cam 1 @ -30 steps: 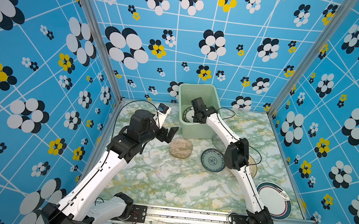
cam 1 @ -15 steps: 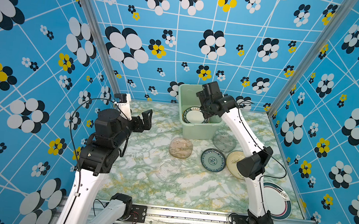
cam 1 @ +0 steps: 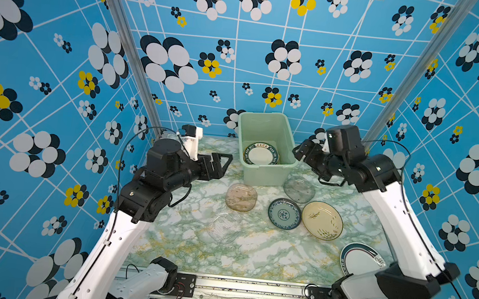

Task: Place the plates into the plastic bin on the countertop
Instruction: 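Raise the right gripper out of the bin while the left arm swings forward, then reach the left gripper across to the red-rimmed white plate while the right arm draws back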

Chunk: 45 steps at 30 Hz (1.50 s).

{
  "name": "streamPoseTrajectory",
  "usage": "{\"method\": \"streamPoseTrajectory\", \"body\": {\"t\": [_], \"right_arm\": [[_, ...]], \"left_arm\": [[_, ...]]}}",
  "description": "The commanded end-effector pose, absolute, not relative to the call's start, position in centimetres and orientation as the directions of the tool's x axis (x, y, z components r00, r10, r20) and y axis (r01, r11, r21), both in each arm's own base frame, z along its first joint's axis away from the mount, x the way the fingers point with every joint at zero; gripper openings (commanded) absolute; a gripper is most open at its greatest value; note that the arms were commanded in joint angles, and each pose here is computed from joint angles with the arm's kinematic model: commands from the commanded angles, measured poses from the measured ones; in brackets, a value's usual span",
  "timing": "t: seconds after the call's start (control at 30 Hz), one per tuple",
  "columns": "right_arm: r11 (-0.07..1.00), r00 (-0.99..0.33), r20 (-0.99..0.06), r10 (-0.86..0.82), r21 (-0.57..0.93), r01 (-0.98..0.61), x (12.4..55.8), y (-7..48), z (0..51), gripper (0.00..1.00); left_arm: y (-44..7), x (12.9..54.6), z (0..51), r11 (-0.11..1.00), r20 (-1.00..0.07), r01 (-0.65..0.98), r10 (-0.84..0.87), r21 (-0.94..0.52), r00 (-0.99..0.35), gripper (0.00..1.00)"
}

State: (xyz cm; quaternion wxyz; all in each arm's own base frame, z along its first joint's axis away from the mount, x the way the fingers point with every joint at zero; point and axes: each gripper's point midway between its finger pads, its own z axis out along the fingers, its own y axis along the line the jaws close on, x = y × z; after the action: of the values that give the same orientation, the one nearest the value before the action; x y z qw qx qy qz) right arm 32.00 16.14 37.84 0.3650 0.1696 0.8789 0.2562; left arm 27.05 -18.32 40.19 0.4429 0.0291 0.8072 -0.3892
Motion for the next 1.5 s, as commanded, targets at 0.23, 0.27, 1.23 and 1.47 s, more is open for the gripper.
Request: {"method": "streamPoseTrajectory", "body": {"t": [0.23,0.27,1.23,1.47], "right_arm": [[0.739,-0.512,-0.708,0.487,0.647,-0.191,24.2,12.6,43.9,0.91],[0.758,-0.524,-0.709,0.472,0.63,-0.169,23.7,12.1,43.6,0.91],[0.784,-0.564,-0.546,0.62,0.466,0.41,17.0,2.8,34.5,0.99],[0.791,-0.599,-0.528,0.602,0.502,0.352,19.5,5.3,33.8,0.99]], "left_arm": [[-33.2,20.5,32.5,0.551,-0.429,0.302,-0.116,-0.778,-0.896,0.93],[-34.6,19.9,31.6,0.544,-0.402,0.286,-0.105,-0.789,-0.91,0.93],[-59.8,13.5,10.8,0.526,-0.045,0.085,0.088,-0.847,-0.995,0.82],[-61.6,13.3,8.6,0.526,-0.043,0.131,0.176,-0.84,-0.983,0.8]]}}
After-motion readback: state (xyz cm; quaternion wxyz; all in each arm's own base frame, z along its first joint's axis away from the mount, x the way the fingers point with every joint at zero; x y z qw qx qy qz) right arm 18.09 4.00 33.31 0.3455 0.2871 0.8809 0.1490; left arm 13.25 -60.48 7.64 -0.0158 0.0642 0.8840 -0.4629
